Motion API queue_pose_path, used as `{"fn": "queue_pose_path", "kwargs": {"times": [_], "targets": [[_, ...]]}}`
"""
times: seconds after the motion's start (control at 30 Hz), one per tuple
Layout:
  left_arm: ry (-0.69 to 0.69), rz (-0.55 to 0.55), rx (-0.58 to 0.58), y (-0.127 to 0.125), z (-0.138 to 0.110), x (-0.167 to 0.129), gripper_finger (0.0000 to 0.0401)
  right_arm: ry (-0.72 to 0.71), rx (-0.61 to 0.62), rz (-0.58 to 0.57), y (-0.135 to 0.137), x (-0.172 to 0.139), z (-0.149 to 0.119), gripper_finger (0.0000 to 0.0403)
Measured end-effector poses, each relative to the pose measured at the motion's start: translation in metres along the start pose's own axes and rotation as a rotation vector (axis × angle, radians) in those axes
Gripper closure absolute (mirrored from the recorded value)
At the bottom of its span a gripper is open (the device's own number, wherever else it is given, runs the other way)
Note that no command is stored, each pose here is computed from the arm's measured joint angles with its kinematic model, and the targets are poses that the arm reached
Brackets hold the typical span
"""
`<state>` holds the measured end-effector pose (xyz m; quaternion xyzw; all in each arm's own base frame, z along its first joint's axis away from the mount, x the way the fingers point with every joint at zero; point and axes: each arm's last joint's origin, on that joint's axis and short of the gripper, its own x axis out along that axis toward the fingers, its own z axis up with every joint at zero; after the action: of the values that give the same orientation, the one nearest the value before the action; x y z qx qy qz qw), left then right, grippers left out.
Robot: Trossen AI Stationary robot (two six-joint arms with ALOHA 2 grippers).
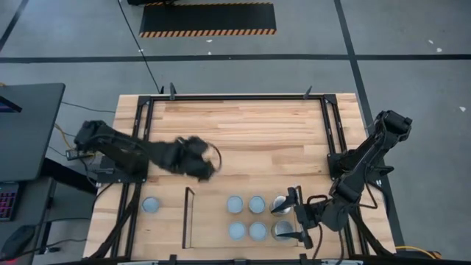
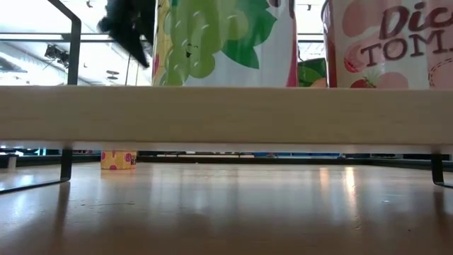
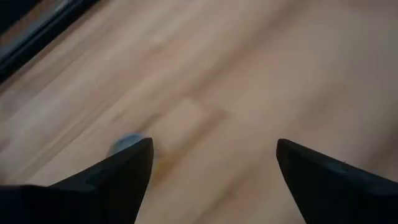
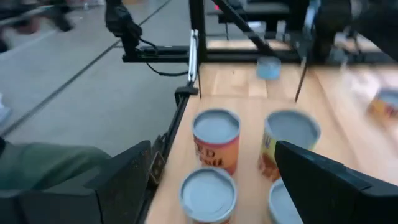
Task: Pick and place cans onto a shelf
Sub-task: Put the canned pineapple can on the shelf
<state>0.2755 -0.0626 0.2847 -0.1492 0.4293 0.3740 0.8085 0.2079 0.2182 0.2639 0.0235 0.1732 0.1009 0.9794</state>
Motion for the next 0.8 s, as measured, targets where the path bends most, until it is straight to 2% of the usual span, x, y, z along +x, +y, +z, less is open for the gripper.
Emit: {"fn": "queue_pose_path", "kwargs": {"times": [0.07, 0.17, 0.37, 0.5, 0.63, 0.8], "targets": [[0.034, 0.071, -0.088, 0.022, 0.002, 0.014, 0.0056, -0.023, -0.062, 0.002, -0.002, -0.003, 0.005, 0.0054], [0.135, 0.174, -0.160, 0.047, 0.002, 0.040, 0.0056, -0.066, -0.100, -0.009, -0.010, -0.010, 0.017, 0.0054], [0.305, 0.294, -0.284, 0.087, -0.006, 0.088, 0.0056, -0.118, -0.099, -0.007, -0.019, -0.023, 0.031, 0.0054], [0.373, 0.301, -0.355, 0.107, -0.019, 0.116, 0.0056, -0.111, -0.122, -0.004, -0.018, -0.025, 0.031, 0.0054], [0.397, 0.262, -0.408, 0.119, -0.029, 0.135, 0.0055, -0.080, -0.139, 0.011, -0.018, -0.025, 0.027, 0.0054], [0.359, 0.194, -0.351, 0.116, -0.021, 0.136, 0.0055, -0.079, -0.147, 0.011, -0.018, -0.025, 0.027, 0.0054]]}}
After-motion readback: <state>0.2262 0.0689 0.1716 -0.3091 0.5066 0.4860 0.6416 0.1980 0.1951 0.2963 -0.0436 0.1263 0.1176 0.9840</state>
